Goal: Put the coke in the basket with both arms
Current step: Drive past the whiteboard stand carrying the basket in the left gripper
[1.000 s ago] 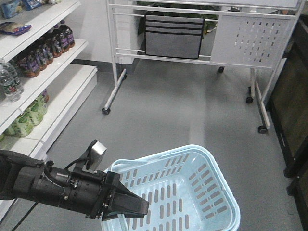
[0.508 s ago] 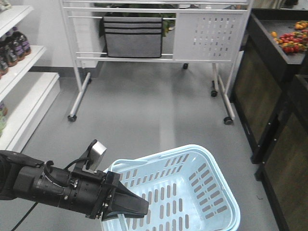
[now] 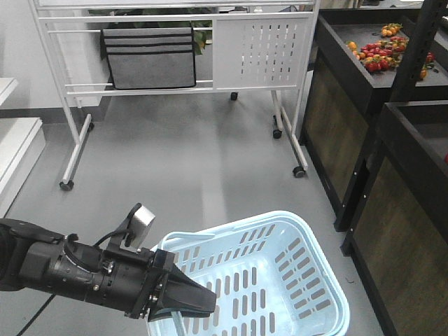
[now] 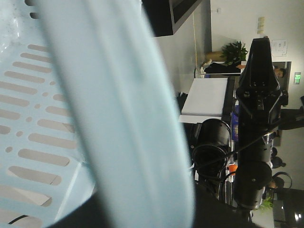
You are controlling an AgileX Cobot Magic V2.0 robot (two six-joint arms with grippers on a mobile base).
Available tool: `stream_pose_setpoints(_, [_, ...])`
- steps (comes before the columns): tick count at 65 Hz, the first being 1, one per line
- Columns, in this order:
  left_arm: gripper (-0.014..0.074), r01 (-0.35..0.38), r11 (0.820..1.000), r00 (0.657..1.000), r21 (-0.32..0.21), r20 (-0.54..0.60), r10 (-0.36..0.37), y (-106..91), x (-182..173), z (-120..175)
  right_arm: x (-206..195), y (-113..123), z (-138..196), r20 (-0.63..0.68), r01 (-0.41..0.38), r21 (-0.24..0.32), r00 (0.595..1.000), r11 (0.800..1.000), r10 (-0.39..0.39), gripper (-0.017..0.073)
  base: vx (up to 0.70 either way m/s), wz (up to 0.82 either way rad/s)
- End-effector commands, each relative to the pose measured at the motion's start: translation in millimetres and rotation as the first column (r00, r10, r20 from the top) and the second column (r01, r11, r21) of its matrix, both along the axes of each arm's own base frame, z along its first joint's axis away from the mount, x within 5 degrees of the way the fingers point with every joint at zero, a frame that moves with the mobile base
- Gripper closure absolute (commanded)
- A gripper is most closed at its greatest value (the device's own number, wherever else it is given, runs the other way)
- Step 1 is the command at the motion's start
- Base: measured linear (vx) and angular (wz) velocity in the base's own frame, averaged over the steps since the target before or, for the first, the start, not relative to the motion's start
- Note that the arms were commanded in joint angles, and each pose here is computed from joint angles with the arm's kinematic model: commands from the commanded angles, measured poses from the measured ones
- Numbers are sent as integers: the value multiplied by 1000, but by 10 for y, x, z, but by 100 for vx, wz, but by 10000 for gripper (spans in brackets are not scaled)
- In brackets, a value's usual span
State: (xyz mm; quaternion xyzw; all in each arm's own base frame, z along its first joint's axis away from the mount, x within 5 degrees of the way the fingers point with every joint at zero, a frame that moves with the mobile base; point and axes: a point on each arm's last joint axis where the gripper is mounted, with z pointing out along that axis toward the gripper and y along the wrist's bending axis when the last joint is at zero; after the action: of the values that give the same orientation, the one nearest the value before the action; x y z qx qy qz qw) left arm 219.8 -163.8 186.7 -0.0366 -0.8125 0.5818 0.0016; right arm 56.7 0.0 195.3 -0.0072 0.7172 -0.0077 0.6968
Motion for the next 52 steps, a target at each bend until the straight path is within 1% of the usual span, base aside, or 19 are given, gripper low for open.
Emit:
stream_pose_setpoints(1, [600, 23, 991, 999, -134, 35, -18, -33, -32, 255, -7, -5, 50, 79, 7, -8, 997, 1000, -7, 569, 8, -13])
stream_pose_setpoints(17, [600, 23, 991, 999, -134, 35, -18, -33, -32, 255, -7, -5, 50, 79, 7, -8, 997, 1000, -7, 569, 10, -5])
stream_pose_setpoints(52, [599, 23, 991, 999, -134, 35, -18, -33, -32, 255, -7, -5, 50, 79, 7, -8, 997, 1000, -7, 569, 17, 7])
